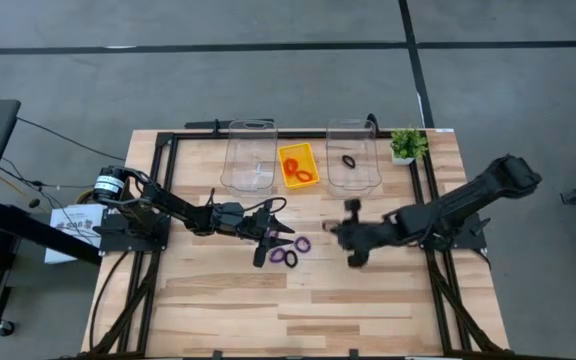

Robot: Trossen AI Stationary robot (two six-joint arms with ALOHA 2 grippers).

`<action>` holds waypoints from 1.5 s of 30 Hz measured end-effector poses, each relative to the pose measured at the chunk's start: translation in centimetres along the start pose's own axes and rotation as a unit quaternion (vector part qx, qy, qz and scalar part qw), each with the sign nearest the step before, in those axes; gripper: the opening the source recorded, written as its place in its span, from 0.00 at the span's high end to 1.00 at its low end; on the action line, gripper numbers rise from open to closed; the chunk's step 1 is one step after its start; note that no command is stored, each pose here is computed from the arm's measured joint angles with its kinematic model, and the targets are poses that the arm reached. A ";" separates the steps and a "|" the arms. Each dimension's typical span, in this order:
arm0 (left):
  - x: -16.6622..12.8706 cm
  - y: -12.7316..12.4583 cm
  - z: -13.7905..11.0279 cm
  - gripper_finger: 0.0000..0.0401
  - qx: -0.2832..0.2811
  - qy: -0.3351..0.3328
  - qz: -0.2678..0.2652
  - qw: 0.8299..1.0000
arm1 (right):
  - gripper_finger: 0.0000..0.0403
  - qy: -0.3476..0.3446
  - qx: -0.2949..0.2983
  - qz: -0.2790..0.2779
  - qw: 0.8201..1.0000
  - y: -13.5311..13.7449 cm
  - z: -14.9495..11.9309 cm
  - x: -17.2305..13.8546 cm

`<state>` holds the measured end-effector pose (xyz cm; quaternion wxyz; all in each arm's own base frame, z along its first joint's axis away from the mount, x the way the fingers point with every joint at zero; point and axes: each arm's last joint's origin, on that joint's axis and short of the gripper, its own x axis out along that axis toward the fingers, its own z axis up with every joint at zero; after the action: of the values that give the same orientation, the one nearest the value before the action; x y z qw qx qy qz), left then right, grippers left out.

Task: Sort spring keychains
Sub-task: Put the right black spring keychain into the right transparent bin, then put the black spring keychain into the right transparent bin

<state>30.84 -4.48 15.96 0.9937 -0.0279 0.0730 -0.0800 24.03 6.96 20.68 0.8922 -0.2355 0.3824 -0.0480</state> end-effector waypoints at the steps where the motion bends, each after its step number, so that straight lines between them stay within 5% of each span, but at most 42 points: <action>1: 0.0 0.0 0.0 0.67 0.000 0.000 0.000 1.000 | 0.94 -0.009 0.012 -0.036 0.999 -0.9 0.1 -0.6; 5: 0.0 0.0 0.0 0.67 0.000 0.000 0.000 1.000 | 0.91 -0.023 0.079 -0.169 0.982 -4.9 -0.1 -2.7; 9: 0.0 0.0 0.0 0.67 0.000 0.000 0.000 1.000 | 0.92 -0.021 0.161 -0.220 0.962 -9.0 -1.2 -3.4; 14: 0.0 0.0 0.0 0.67 0.000 0.000 0.000 1.000 | 0.93 0.009 0.249 -0.237 0.939 -13.4 -3.7 -2.6; 20: 0.0 0.0 0.0 0.67 0.000 0.000 0.000 1.000 | 0.87 0.054 0.316 -0.181 0.930 -16.4 -6.7 -0.1; 32: 0.0 0.0 0.0 0.67 0.000 0.000 0.000 1.000 | 0.76 0.148 0.336 -0.139 0.920 -16.4 -9.2 4.4; 45: 0.0 0.0 -0.1 0.67 0.000 0.004 0.000 1.000 | 0.73 0.017 0.239 -0.082 0.967 -11.9 -3.4 4.5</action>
<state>30.82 -4.51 15.87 0.9934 -0.0276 0.0770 -0.0804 25.91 -6.07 21.15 0.9090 -0.0451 0.3542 -0.2150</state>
